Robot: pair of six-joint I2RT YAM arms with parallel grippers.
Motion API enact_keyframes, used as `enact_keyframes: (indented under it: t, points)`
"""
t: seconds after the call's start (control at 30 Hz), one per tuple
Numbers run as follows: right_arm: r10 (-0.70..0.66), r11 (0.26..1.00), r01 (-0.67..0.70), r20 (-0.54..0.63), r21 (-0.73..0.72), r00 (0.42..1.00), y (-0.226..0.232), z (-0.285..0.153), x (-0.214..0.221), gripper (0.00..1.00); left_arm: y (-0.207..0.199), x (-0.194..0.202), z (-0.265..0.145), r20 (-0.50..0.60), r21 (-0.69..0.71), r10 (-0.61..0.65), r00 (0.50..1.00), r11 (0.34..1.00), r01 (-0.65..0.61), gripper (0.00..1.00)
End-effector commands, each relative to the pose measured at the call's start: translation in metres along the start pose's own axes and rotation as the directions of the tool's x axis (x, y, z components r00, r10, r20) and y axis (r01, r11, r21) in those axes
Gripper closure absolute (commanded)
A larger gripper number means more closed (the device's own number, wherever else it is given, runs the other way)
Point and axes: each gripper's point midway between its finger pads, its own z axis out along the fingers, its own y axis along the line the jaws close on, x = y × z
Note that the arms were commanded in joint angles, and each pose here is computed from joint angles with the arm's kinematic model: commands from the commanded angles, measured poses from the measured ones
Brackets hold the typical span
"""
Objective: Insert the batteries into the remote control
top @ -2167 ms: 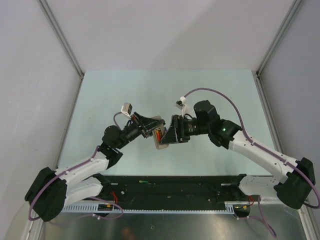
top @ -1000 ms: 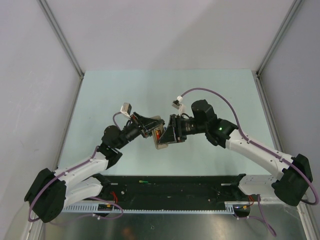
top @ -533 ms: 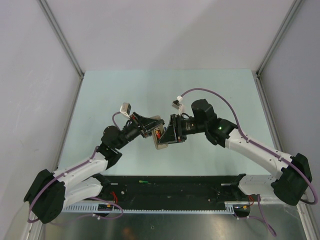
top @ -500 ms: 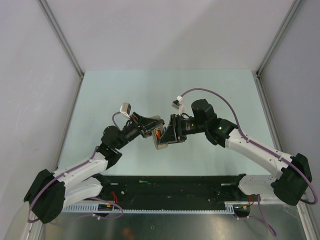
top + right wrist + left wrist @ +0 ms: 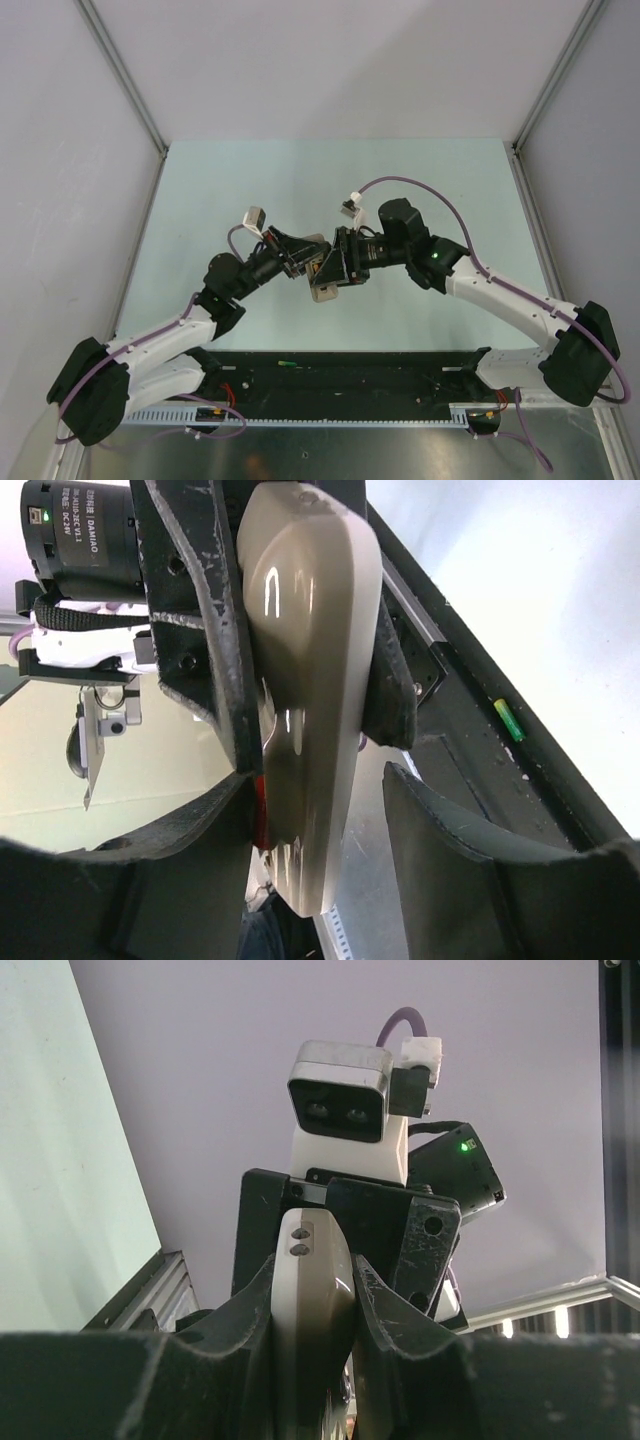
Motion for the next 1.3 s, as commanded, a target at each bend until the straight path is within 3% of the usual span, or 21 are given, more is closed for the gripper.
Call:
enact_keyframes:
  t: [0.0,0.23,0.47,0.8,1.27]
  points:
    - [-0.026,1.000,0.027,0.039,-0.017,0.999,0.007,0.002,-0.009,0.41,-0.030,0.003,0.000,-0.010,0.099,0.018,1.000,0.995,-0.017,1.00]
    - [-0.043,0.998,0.046,0.070,-0.042,0.997,0.021,-0.010,-0.012,0.32,-0.018,-0.002,0.002,0.007,0.068,0.017,1.000,0.998,-0.017,1.00]
    - [-0.083,0.996,0.087,0.107,-0.034,0.991,0.029,-0.031,-0.013,0.29,-0.009,-0.006,0.004,0.013,0.045,0.020,1.000,0.999,-0.021,1.00]
    - [-0.097,0.995,0.095,0.064,0.034,0.993,0.004,-0.039,-0.008,0.41,-0.021,-0.001,0.000,-0.027,0.077,0.030,0.999,0.997,-0.028,1.00]
    - [-0.073,0.996,0.071,0.038,0.057,0.997,-0.008,-0.030,-0.007,0.43,-0.030,0.004,-0.004,-0.057,0.101,0.043,0.997,0.994,-0.037,1.00]
